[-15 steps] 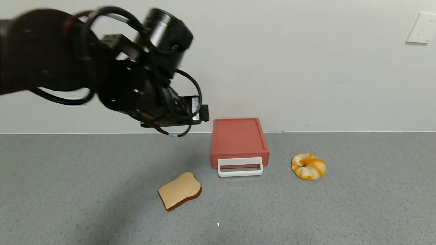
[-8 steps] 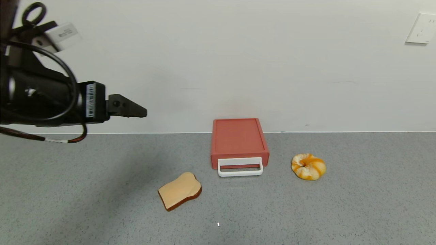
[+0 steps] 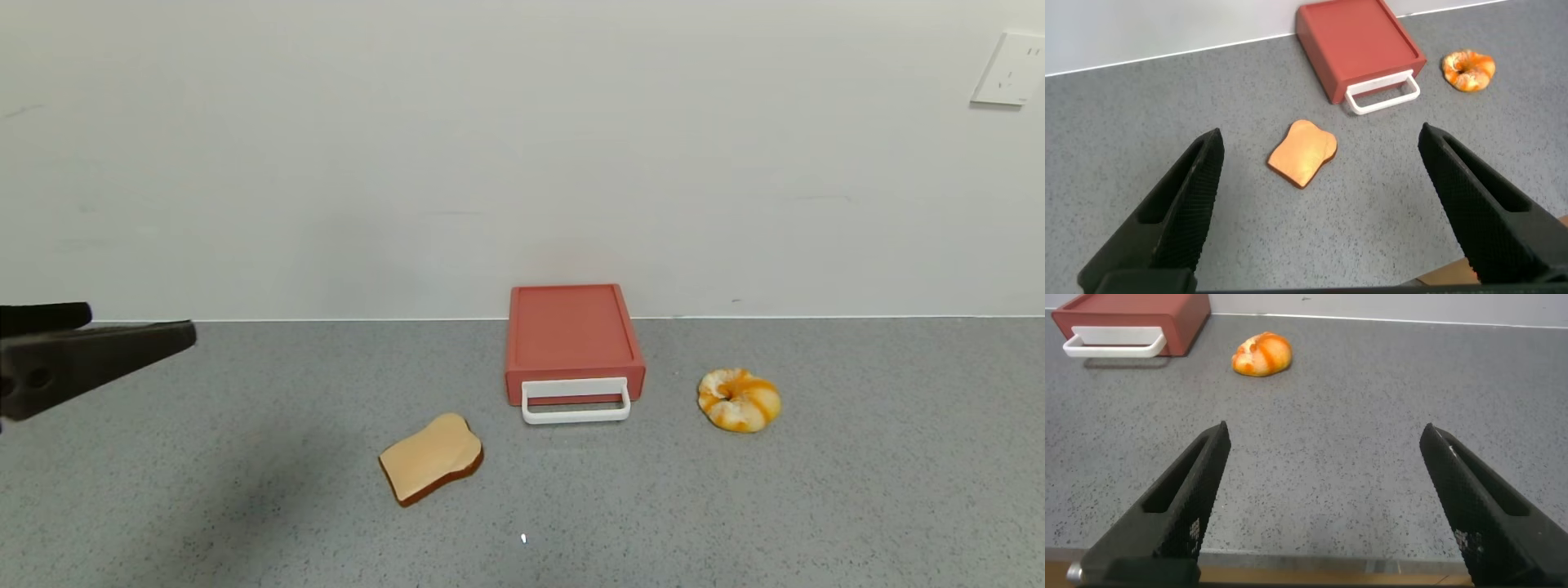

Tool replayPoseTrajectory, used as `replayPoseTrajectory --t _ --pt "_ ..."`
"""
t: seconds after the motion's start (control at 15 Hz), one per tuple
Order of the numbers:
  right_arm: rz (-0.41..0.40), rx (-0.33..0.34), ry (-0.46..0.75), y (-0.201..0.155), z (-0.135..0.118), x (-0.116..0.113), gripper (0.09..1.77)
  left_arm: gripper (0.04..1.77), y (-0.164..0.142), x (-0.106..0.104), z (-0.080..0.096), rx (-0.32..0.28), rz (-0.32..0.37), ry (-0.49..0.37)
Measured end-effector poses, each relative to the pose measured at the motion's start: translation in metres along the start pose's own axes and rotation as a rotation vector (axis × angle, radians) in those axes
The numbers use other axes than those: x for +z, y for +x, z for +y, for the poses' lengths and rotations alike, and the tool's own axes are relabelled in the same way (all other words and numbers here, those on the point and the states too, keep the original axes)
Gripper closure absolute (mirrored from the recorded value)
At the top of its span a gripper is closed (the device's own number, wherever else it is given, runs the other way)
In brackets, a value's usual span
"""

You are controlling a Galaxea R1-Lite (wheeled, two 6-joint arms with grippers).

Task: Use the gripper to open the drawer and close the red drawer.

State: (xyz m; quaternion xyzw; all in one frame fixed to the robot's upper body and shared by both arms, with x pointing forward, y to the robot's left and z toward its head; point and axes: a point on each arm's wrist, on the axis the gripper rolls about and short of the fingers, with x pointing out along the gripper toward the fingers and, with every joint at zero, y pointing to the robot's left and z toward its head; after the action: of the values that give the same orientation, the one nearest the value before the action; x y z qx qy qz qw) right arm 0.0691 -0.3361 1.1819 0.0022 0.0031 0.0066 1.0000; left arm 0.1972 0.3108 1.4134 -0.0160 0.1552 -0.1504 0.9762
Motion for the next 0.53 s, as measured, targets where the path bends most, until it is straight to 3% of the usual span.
replayPoseTrajectory --t 0.33,0.53 --pt "0.000 0.000 0.000 0.000 0.000 0.000 0.15 0.09 -0.048 -0.031 -0.004 0.022 -0.085 0.014" --pt "0.000 0.000 0.000 0.000 0.000 0.000 0.15 0.09 -0.072 -0.048 -0.005 0.096 -0.106 0.012"
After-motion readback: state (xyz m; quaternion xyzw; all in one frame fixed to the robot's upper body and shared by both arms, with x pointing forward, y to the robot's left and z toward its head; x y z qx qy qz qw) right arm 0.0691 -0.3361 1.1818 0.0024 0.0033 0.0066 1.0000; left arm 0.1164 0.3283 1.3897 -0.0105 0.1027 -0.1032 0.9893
